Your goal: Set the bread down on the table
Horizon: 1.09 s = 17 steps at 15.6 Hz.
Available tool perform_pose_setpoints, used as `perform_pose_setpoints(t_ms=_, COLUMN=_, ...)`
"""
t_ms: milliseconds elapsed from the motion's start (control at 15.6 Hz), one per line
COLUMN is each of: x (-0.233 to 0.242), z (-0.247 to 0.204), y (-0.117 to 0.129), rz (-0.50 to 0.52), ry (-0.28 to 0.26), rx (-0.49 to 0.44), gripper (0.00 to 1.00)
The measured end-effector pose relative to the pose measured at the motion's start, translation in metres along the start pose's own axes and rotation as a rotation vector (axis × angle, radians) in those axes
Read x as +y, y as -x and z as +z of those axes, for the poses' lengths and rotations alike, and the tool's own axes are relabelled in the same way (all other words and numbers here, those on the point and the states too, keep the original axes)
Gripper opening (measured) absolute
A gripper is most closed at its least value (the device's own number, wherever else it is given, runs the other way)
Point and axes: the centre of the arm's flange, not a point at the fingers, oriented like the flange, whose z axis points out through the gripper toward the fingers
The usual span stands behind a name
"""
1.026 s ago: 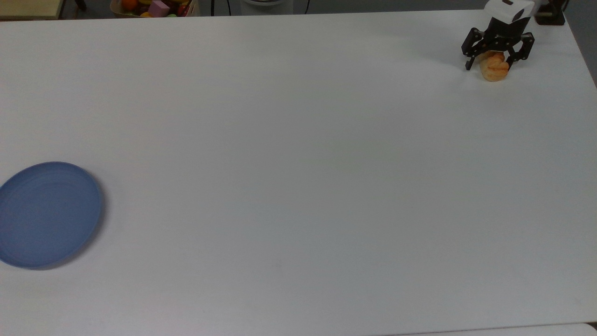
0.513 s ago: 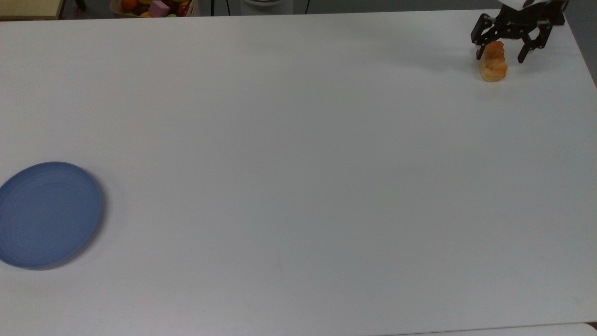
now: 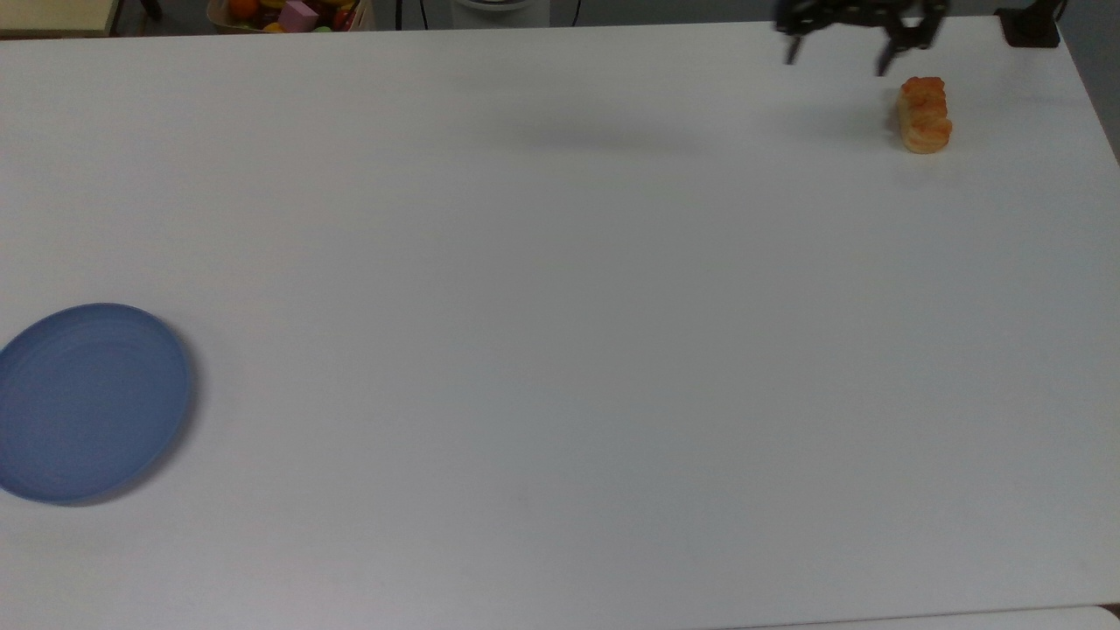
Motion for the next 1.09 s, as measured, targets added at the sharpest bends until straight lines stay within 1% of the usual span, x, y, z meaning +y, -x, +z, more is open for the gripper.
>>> perform_pose_setpoints(t_ms=128, x=0.069, z=-0.013, y=-0.041, rz=0.021, ry=0.015, rx=-0.029, gripper=1.00)
perform_pose_setpoints(t_ms=192, x=0.114, z=-0.018, y=-0.066, rz=0.036, ry=0.011, rx=-0.036, gripper=1.00)
perform_pose_setpoints(t_ms=321, x=0.181, z=-0.024, y=-0.095, rz=0.056, ry=0.022, rx=-0.044, gripper=1.00)
perform_pose_setpoints(t_ms=449, x=0.250, z=-0.032, y=-0.117, rz=0.066, ry=0.025, rx=-0.041, gripper=1.00)
perform_pose_setpoints(t_ms=577, x=0.308, z=-0.038, y=-0.129, rz=0.071, ry=0.016, rx=-0.036, gripper=1.00)
perform_pose_setpoints(t_ms=769, x=0.372, z=-0.040, y=-0.138, rz=0.085, ry=0.007, rx=-0.035, gripper=1.00)
perform_pose_setpoints(t_ms=962, x=0.410, z=-0.039, y=-0.141, rz=0.102, ry=0.000, rx=-0.036, gripper=1.00)
perform_pose_setpoints(t_ms=1090, x=0.419, z=-0.041, y=-0.140, rz=0.115, ry=0.001, rx=-0.032, gripper=1.00)
